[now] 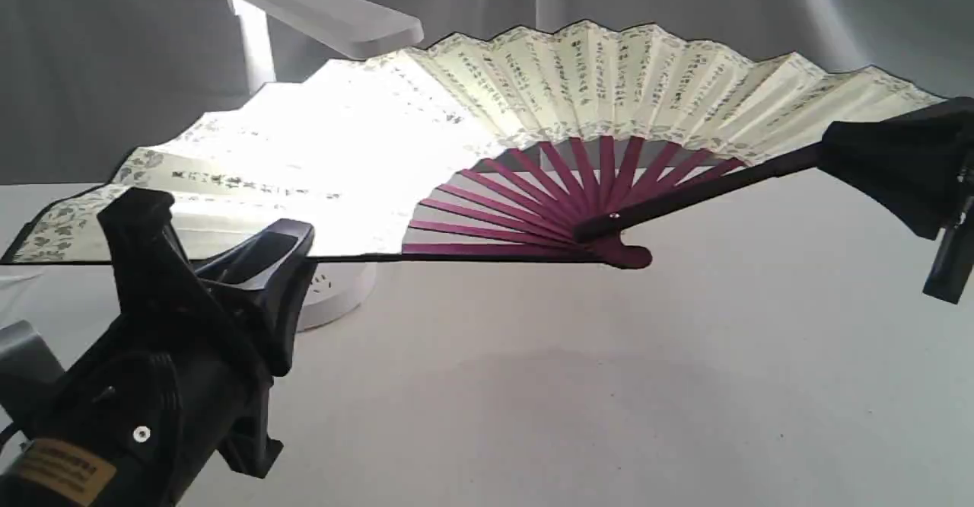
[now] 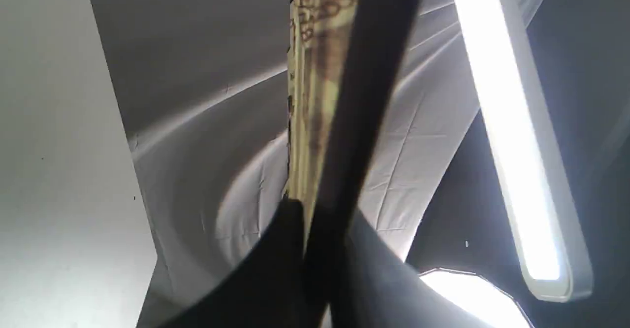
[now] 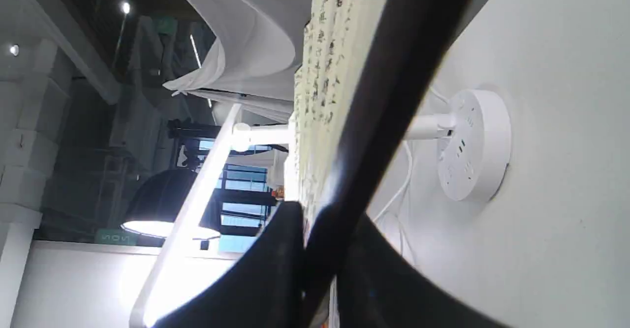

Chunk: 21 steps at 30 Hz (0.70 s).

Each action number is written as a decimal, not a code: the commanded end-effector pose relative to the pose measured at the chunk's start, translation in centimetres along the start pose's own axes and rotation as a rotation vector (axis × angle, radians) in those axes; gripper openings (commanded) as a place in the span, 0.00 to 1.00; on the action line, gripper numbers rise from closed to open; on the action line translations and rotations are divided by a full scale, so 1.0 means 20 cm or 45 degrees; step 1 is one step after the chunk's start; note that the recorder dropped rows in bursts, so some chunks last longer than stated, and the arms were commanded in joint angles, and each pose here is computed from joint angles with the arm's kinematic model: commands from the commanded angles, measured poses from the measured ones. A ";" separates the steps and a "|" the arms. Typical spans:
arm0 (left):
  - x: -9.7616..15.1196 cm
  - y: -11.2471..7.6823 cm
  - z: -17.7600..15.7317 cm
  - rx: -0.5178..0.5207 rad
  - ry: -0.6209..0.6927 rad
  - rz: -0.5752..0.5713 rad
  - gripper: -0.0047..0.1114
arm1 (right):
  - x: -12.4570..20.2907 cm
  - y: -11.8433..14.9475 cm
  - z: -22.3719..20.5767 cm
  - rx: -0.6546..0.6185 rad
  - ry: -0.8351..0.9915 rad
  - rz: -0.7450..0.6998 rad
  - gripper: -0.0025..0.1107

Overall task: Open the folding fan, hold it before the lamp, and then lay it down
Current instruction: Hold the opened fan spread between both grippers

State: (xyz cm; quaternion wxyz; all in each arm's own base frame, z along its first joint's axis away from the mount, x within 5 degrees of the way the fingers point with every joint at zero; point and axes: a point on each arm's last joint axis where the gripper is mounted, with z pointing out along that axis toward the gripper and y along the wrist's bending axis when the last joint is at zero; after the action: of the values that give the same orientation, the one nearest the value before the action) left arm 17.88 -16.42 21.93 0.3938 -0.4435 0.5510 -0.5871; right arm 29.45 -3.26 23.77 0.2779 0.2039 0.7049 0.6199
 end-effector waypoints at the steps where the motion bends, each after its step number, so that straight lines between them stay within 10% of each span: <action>1: -0.11 -0.06 -0.03 0.118 -0.249 -0.132 0.04 | -0.04 -0.02 -0.02 0.068 -0.101 -0.056 0.02; 21: -0.16 -0.13 -0.07 0.152 -0.318 -0.140 0.04 | 0.03 0.00 0.09 0.051 0.002 -0.067 0.02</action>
State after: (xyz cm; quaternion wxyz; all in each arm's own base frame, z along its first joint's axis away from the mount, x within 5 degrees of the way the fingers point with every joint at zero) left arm 17.50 -14.81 23.14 0.4164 -0.4680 0.5277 -0.5737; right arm 29.84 -0.90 24.04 0.2614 0.1847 0.6998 0.6387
